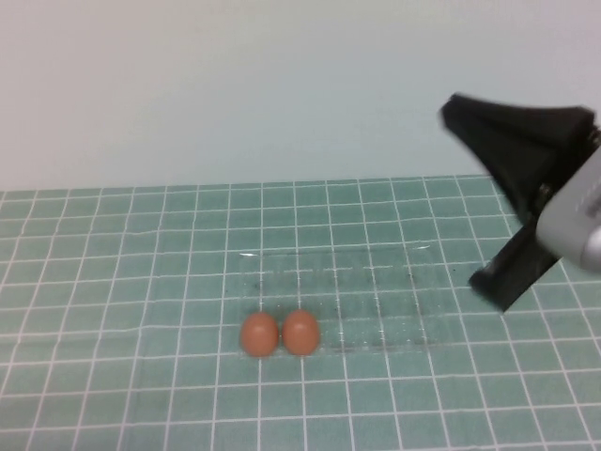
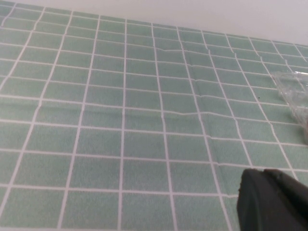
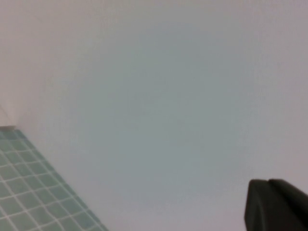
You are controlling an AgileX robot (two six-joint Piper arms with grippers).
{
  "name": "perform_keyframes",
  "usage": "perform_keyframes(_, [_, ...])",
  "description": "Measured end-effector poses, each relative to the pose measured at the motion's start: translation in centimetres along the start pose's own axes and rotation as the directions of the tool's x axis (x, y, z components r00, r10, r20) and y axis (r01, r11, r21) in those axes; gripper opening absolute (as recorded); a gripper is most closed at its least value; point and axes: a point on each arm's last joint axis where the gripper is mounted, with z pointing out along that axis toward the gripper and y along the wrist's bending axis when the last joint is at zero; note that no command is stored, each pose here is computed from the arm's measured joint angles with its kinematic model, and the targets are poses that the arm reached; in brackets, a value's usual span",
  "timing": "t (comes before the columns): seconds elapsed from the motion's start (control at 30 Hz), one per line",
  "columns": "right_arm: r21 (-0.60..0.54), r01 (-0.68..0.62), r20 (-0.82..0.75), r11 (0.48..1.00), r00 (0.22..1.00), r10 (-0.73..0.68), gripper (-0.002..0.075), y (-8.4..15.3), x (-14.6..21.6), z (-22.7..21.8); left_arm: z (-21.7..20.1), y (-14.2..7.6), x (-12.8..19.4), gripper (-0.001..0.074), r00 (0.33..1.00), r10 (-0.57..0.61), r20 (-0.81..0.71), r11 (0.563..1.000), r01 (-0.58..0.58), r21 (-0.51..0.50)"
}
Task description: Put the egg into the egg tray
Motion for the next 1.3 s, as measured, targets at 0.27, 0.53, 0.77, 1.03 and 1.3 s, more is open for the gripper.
perform_keyframes(0.27, [0.276,0.001,-0.173,0.961,0.984,0.048,-0.0001,-2.9,1.8,-1.6,0.0,0.0,0.0,-0.0001,1.0,0.0,0.0,1.0,0.0,0.0])
perform_keyframes(0.53, [0.415,-0.052,-0.241,0.908,0.957,0.165,-0.0001,-5.6,5.0,-6.9,0.0,0.0,0.0,-0.0001,1.0,0.0,0.0,1.0,0.0,0.0])
perform_keyframes(0.77, [0.528,-0.054,-0.234,0.848,0.95,0.206,-0.0001,-6.2,6.9,-12.3,0.0,0.0,0.0,-0.0001,1.0,0.0,0.0,1.0,0.0,0.0])
perform_keyframes(1.03, [0.686,-0.106,-0.095,0.72,0.968,0.233,-0.0001,-5.1,6.8,-17.8,0.0,0.0,0.0,-0.0001,1.0,0.0,0.0,1.0,0.0,0.0])
perform_keyframes(1.3, [0.62,-0.13,-0.081,0.774,0.97,0.228,-0.0001,-4.1,6.7,-17.7,0.0,0.0,0.0,-0.0001,1.0,0.0,0.0,1.0,0.0,0.0])
